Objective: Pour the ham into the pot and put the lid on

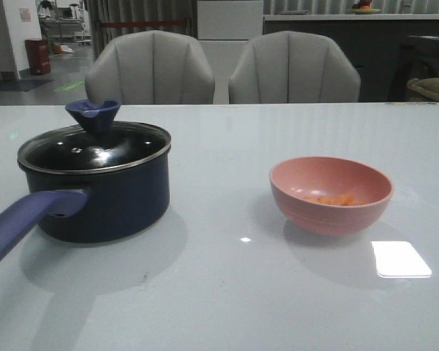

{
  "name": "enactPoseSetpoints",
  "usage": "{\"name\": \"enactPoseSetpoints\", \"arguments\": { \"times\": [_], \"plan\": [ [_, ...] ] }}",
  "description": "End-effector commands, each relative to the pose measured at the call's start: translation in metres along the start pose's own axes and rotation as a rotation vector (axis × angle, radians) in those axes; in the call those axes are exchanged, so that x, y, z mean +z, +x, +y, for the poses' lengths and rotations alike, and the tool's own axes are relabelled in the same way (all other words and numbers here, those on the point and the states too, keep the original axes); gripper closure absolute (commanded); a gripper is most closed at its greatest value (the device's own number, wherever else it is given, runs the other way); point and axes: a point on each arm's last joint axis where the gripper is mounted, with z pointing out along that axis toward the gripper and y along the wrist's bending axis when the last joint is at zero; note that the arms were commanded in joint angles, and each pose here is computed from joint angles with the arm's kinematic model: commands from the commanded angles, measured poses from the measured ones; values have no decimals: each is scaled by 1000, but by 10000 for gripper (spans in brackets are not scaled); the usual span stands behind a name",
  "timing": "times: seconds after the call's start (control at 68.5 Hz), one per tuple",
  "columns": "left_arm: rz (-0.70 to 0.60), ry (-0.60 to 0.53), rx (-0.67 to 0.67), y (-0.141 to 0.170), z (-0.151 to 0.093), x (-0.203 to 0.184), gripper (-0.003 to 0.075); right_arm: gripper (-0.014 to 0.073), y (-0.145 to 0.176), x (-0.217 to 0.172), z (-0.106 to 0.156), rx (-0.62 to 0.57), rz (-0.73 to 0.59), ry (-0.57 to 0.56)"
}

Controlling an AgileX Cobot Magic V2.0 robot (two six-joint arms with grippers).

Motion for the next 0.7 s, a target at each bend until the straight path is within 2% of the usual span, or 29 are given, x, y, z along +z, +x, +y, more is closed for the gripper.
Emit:
{"name": "enactPoseSetpoints", "arguments": {
  "times": [0.0,0.321,0.555,0.686],
  "plan": [
    [-101,22,-30,-18,-3,0,147,436,-10,-2,0,-18,-101,-2],
    [228,19,9,-61,-12,27,150,436,-10,-2,0,-18,-101,-2],
    [426,30,49,-80,-23,79,150,436,-10,-2,0,-18,-101,-2],
    [497,71,60,-86,-37,112,150,436,-10,-2,0,-18,-101,-2]
  ]
}}
